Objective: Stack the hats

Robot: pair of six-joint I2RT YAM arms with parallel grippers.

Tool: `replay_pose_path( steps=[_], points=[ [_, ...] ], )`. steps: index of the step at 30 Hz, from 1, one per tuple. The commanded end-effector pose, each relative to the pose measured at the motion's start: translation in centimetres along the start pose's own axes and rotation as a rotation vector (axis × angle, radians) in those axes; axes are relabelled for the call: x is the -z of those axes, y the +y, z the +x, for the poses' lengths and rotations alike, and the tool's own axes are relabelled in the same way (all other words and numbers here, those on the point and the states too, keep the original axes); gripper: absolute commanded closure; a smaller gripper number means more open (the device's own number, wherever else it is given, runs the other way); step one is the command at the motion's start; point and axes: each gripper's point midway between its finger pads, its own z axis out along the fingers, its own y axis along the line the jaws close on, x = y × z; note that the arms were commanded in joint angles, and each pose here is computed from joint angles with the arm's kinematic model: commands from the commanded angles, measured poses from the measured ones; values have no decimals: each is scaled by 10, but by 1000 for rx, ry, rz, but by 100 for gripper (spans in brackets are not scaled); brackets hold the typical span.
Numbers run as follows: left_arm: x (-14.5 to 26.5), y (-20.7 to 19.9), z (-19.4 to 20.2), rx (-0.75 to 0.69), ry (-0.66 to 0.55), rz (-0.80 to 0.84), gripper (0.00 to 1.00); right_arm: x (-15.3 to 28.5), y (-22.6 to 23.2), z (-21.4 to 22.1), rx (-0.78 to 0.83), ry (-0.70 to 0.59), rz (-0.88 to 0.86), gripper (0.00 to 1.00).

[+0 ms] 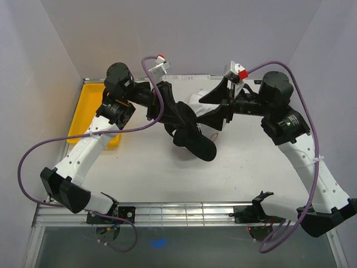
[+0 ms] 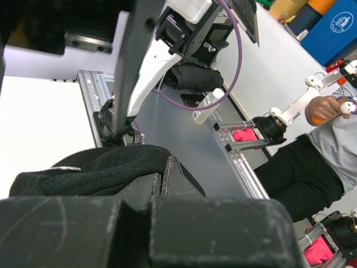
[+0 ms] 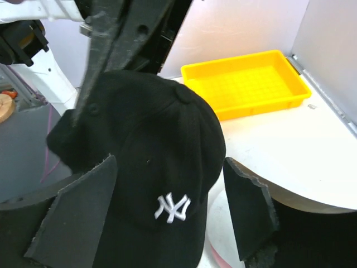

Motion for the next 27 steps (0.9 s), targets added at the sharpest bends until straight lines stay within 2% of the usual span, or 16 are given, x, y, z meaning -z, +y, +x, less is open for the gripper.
replay_pose_path(
  steps=[1, 10, 27],
  points=[
    [5, -22, -9, -103, 10, 17, 100, 15, 12, -13, 61, -37, -1, 18],
    [4, -17, -11, -92, 13, 20, 100, 14, 28, -2, 42, -31, -127, 7],
    [2, 4, -16, -57, 14, 22, 100, -14, 17, -4, 70, 14, -119, 7]
  ],
)
